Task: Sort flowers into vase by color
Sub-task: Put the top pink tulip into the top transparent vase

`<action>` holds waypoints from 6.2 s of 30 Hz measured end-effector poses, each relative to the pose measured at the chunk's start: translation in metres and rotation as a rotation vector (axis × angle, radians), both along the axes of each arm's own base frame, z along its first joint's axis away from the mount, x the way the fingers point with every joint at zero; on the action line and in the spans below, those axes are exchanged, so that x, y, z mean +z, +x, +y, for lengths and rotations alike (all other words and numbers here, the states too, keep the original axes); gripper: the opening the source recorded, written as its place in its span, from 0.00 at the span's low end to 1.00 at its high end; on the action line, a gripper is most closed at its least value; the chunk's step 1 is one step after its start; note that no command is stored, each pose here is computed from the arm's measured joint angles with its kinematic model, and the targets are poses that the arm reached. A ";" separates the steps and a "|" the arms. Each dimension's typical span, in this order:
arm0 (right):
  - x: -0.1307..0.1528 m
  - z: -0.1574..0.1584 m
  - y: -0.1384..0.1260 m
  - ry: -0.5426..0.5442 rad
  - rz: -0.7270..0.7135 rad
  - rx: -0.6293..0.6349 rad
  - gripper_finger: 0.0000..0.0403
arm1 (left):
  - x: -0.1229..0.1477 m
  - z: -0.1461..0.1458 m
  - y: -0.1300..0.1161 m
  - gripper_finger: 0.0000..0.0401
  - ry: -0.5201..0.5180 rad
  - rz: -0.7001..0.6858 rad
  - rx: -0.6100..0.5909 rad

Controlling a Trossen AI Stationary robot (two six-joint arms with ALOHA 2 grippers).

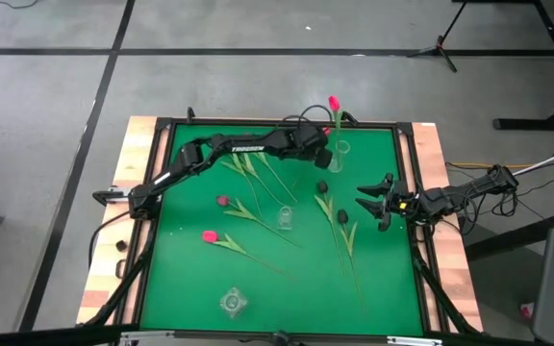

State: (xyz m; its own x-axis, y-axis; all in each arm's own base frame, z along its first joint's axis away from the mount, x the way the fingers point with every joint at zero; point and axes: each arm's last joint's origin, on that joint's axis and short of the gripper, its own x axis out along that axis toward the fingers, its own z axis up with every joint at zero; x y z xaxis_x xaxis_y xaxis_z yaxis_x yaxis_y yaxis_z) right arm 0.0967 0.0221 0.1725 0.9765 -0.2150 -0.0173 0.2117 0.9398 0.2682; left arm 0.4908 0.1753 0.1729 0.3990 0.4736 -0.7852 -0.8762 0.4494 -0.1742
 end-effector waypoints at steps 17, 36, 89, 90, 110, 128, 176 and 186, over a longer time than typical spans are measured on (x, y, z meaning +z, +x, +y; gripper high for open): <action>0.001 0.000 0.000 0.004 -0.006 0.000 0.48 | 0.092 -0.031 -0.041 0.00 0.106 0.115 0.006; 0.029 -0.002 -0.004 0.379 -0.355 0.020 0.48 | 0.204 -0.112 -0.075 0.00 0.352 -0.102 -0.099; 0.006 0.005 0.010 0.351 -0.115 0.046 0.48 | -0.008 -0.082 -0.020 0.52 -0.208 0.370 -0.587; 0.006 0.005 0.010 0.351 -0.114 0.046 0.48 | -0.008 -0.082 -0.020 0.52 -0.210 0.378 -0.592; 0.004 0.005 0.010 0.342 -0.093 0.045 0.48 | -0.032 -0.079 -0.020 0.24 -0.260 0.439 -0.626; 0.004 0.005 0.010 0.343 -0.094 0.044 0.48 | -0.017 -0.079 -0.012 0.01 -0.241 0.385 -0.550; 0.002 0.005 0.010 0.334 -0.074 0.040 0.48 | 0.174 -0.090 -0.025 0.00 0.296 -0.150 -0.446; -0.001 0.005 0.010 0.322 -0.045 0.036 0.48 | 0.235 -0.097 -0.009 0.00 0.713 -0.588 -0.465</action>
State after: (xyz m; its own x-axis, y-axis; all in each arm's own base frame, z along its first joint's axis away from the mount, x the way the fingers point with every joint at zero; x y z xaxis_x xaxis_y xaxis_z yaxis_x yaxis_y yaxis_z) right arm 0.1064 0.0272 0.1718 0.9846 -0.1711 -0.0357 0.1614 0.8117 0.5613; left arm 0.4819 0.0788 0.4076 0.8915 0.4530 -0.0043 -0.4518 0.8886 -0.0790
